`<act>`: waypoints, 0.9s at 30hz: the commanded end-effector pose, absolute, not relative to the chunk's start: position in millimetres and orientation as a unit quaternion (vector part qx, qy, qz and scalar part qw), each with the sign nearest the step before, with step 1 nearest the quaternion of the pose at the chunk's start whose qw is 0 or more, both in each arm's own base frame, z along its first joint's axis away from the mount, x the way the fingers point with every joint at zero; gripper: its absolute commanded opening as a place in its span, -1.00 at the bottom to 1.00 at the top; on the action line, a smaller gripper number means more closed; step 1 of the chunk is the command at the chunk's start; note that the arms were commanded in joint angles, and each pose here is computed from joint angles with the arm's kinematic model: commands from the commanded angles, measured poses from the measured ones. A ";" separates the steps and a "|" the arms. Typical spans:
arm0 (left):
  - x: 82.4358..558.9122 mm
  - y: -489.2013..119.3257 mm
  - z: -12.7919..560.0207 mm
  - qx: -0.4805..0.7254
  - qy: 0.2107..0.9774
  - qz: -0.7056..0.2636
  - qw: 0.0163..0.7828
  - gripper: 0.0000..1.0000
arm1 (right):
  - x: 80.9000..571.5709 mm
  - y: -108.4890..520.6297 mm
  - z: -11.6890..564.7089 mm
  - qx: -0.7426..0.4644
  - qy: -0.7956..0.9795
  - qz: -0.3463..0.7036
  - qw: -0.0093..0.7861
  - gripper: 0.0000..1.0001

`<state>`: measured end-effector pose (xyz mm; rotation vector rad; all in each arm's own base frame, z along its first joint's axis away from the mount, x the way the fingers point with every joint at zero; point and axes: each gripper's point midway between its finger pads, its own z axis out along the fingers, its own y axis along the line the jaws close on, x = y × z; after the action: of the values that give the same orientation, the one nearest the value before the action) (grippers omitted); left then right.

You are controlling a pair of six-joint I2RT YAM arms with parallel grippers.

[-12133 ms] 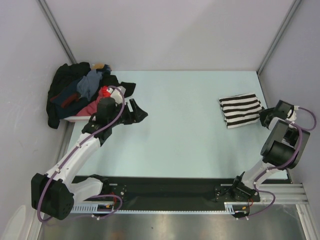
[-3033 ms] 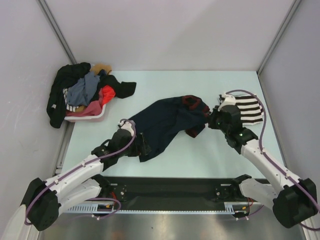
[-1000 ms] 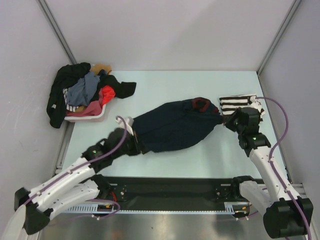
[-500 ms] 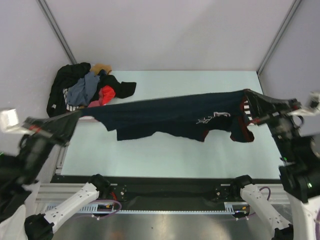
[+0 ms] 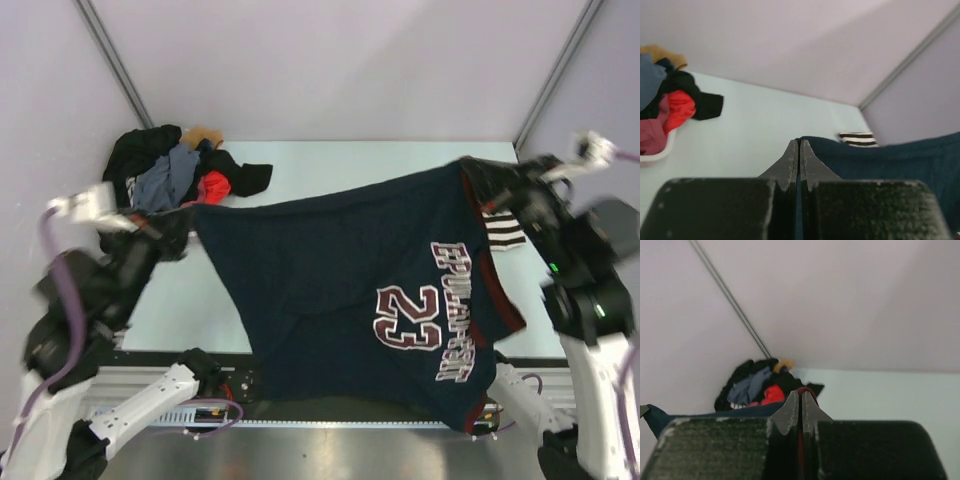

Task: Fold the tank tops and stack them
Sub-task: Flatten the tank top out

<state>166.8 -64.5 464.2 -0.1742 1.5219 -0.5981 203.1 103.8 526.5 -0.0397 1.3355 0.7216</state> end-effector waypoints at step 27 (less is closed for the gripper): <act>583.3 -41.6 191.0 -0.242 0.811 -0.200 0.494 -0.99 | 652.9 160.6 183.0 0.147 0.783 0.346 0.495 -1.00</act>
<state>557.3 -37.9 147.0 -0.6401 2.0867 -0.4137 625.4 171.6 151.9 0.3348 2.0201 0.7850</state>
